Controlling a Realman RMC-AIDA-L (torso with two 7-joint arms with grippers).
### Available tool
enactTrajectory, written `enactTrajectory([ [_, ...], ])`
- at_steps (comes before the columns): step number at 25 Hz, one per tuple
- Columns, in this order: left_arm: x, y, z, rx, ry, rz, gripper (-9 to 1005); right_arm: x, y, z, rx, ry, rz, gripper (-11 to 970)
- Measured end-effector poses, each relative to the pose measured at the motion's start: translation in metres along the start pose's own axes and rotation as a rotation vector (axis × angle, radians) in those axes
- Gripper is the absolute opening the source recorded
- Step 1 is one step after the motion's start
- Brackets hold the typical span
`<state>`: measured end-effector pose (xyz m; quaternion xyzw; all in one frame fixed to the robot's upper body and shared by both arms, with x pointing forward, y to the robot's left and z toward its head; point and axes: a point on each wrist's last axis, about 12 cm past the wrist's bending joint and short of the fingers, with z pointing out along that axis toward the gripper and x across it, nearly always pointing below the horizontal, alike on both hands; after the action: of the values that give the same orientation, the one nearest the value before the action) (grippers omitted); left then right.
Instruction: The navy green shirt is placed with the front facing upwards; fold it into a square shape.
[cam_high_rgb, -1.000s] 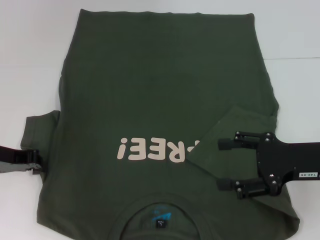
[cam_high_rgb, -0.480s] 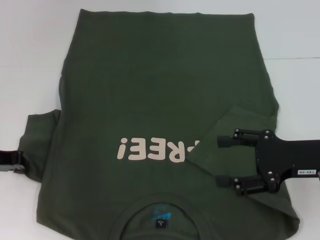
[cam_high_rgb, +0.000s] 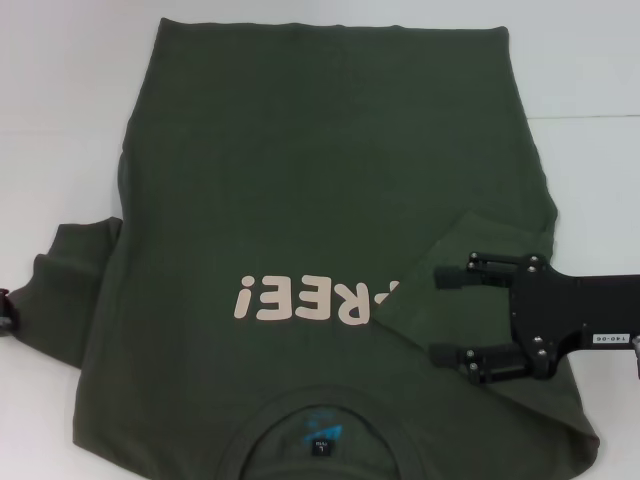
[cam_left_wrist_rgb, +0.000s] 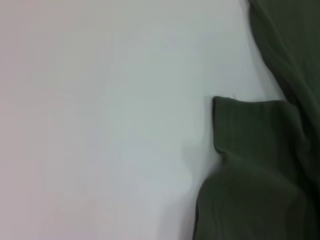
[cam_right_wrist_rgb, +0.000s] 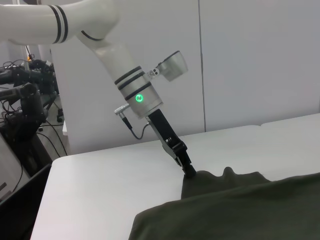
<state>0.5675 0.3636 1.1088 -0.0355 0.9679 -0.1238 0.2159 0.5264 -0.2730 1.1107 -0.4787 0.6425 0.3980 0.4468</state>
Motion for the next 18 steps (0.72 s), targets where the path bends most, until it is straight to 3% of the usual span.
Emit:
enactTrajectory([
  [18, -0.004, 0.020, -0.010, -0.072, -0.096, -0.040, 104, -0.001, -0.002, 0.003, 0.002, -0.004, 0.004, 913],
])
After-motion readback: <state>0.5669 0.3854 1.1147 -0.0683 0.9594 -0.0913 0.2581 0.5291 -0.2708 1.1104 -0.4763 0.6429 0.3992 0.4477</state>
